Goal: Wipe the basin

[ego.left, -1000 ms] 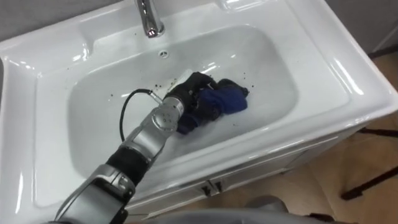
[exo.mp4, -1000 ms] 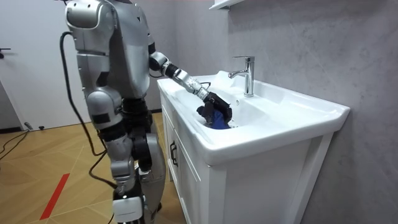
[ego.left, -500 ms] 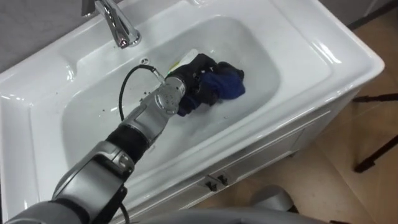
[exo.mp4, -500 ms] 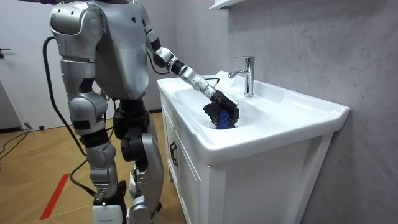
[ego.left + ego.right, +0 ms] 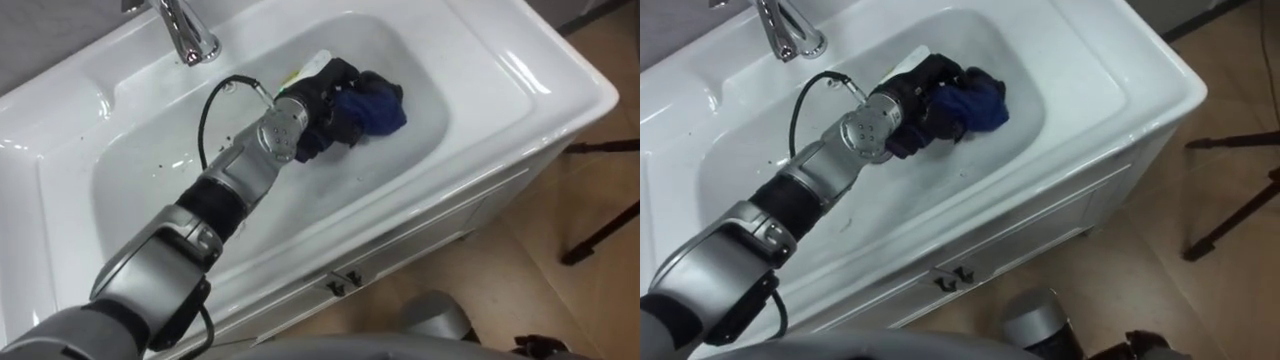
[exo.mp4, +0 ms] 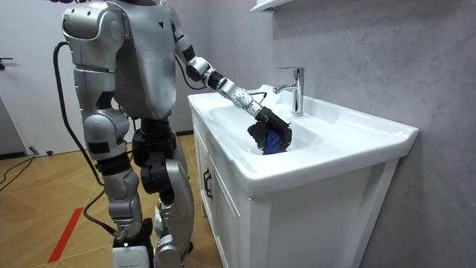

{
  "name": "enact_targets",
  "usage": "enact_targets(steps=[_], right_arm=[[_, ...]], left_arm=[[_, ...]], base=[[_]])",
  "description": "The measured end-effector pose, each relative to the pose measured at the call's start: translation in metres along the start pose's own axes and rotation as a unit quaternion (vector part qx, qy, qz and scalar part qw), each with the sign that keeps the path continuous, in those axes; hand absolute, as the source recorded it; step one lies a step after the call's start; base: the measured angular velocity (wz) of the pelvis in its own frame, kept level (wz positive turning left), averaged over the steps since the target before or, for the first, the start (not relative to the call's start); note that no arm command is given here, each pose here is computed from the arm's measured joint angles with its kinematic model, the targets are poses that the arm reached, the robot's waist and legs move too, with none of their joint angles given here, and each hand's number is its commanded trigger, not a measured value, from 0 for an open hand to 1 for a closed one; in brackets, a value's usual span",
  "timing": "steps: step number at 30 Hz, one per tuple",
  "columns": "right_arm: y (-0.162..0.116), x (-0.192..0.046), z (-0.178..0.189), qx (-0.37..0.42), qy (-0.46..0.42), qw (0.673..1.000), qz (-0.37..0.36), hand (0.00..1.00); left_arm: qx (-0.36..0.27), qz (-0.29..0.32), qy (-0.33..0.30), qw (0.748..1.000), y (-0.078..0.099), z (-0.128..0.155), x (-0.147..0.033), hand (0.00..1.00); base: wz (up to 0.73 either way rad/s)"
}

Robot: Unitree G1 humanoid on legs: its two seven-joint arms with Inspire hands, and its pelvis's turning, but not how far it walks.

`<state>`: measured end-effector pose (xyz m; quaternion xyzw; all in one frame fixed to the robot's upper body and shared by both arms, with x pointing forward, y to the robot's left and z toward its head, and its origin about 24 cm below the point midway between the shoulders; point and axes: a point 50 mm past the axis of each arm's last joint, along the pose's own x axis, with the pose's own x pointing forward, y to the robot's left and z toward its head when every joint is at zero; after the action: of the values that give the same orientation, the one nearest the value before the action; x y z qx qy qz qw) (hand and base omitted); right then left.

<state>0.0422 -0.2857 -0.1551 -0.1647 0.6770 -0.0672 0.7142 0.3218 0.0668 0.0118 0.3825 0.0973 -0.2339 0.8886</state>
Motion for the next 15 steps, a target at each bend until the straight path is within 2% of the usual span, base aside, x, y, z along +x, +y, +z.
enact_targets(steps=[8,13,15], right_arm=[[-0.002,0.000,0.008,0.000,-0.013,1.000,-0.013,0.00],[0.000,-0.001,0.016,0.001,-0.030,0.999,-0.018,0.00],[0.002,-0.001,0.017,0.002,-0.034,0.999,-0.022,0.00]], left_arm=[[0.077,0.013,-0.011,0.997,0.001,-0.004,-0.001,1.00],[0.105,0.041,0.007,0.994,0.006,-0.022,-0.001,1.00],[0.110,0.064,0.039,0.991,0.010,-0.041,-0.003,1.00]], base=[[-0.01],[-0.15],[-0.19]])
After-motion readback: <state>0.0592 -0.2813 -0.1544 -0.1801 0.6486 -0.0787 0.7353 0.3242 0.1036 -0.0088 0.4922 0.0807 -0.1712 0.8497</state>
